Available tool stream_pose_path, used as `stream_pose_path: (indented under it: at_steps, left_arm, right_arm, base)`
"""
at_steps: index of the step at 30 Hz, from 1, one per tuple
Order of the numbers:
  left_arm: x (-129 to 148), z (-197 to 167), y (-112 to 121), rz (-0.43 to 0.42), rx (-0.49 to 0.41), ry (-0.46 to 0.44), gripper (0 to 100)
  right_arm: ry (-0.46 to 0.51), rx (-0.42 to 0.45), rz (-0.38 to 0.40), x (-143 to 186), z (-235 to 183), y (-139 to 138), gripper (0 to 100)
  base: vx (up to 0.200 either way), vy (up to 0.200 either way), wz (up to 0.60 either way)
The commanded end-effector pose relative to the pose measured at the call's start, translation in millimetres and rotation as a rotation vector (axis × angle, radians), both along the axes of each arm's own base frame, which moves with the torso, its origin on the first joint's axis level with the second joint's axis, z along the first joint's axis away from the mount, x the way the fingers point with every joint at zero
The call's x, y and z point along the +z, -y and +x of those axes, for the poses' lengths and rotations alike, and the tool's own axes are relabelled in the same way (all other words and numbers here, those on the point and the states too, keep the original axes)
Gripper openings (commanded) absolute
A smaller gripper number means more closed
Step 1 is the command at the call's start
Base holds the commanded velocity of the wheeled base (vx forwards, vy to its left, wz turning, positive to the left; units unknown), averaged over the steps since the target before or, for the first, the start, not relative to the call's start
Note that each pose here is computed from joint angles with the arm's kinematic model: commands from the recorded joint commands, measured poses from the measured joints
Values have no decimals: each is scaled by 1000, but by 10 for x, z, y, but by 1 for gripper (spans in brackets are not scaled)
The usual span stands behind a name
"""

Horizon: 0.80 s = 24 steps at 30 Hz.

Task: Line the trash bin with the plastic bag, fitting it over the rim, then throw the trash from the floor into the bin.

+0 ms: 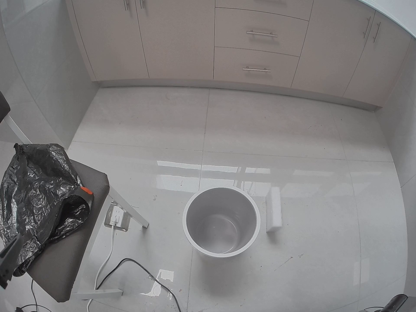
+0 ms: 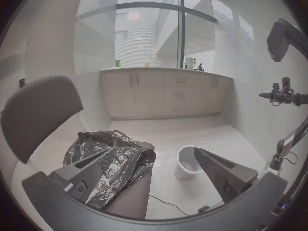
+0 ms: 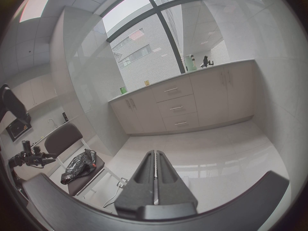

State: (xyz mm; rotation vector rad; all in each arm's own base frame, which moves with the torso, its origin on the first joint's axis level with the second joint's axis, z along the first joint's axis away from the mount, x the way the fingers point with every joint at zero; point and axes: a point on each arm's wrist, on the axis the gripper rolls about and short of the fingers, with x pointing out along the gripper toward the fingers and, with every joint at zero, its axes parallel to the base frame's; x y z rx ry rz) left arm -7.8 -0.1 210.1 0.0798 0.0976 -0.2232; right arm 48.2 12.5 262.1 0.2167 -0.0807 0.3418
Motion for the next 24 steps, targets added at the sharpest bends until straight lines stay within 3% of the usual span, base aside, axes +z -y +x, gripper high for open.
stream_pose_path:
  at_steps: [1,7,16,24]
  left_arm:
    - [174,1084,297,180,-135,-279,100]
    - [55,1557,235,398,-59,-387,100]
    - [-9,1769,191,464,-50,-441,100]
    - [-89,1807,122,607,-21,-481,100]
  right_arm:
    - [-140,84,10,-129,542,-177,0]
    - [-158,85,6,-163,568,-185,0]
    - [-154,85,7,-155,560,-183,0]
    - [-158,85,6,-163,568,-185,0]
  base:
    - [0,0,0]
    - [0,0,0]
    - [0,0,0]
    - [0,0,0]
